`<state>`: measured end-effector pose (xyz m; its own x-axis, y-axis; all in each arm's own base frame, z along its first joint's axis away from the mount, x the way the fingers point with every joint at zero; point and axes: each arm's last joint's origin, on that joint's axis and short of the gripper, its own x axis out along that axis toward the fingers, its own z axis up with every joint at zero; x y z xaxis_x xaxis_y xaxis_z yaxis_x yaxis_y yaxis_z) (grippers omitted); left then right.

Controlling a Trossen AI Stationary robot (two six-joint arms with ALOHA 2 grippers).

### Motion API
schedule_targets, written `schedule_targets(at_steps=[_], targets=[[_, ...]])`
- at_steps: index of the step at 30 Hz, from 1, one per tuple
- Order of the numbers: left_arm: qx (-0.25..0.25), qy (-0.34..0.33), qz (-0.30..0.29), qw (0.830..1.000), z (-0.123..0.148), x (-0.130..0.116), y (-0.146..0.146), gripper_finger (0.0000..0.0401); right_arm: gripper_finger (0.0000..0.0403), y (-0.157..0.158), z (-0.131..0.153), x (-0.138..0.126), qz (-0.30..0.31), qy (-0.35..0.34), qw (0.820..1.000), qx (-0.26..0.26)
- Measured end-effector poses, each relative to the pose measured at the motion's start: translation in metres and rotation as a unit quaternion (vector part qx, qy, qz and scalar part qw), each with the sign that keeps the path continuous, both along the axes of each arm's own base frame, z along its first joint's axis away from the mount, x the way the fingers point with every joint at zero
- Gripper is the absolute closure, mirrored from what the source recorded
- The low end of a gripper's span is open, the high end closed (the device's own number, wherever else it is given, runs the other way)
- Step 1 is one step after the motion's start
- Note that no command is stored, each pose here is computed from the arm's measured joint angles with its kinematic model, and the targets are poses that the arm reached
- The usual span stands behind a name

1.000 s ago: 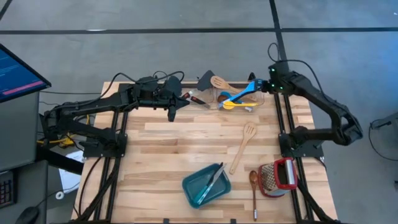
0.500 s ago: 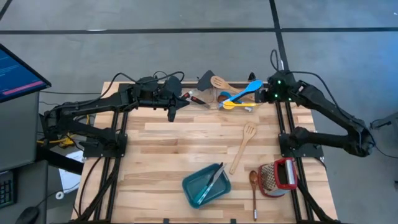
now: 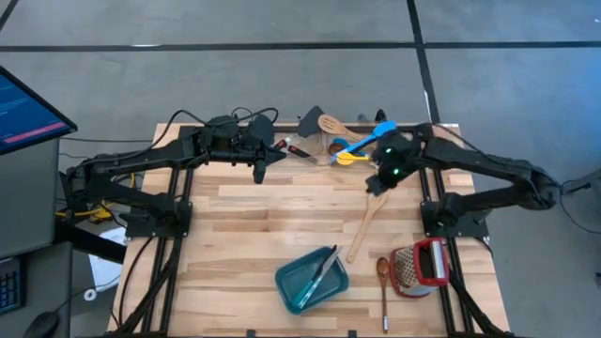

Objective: Pick & Place Kitchen Items
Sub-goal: Put the wooden slotted spatula into the top right transparent bin

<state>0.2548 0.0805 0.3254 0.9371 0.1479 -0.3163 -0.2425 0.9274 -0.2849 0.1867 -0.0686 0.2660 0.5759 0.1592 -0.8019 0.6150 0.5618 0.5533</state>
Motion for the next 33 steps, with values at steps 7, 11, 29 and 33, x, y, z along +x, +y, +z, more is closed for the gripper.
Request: schedule_targets(at_steps=[7, 11, 29, 33], targets=[[-0.021, -0.003, 0.007, 1.000, 0.000, 0.000, 0.000, 0.0394, 0.0402, 0.011, -0.027, 0.018, 0.071, 0.085, 0.994, 0.019], [-0.021, -0.003, 0.007, 1.000, 0.000, 0.000, 0.000, 0.0394, 0.0403, 0.014, -0.042, 0.020, 0.109, 0.146, 0.983, 0.022], [-0.024, 0.008, 0.007, 1.000, -0.002, -0.001, 0.000, 0.0394, 0.0403, 0.050, -0.103, 0.058, 0.312, 0.217, 0.925, 0.009], [-0.024, 0.010, 0.007, 1.000, -0.003, -0.001, 0.000, 0.0394, 0.0403, 0.061, -0.110, 0.069, 0.347, 0.183, 0.920, -0.012]])
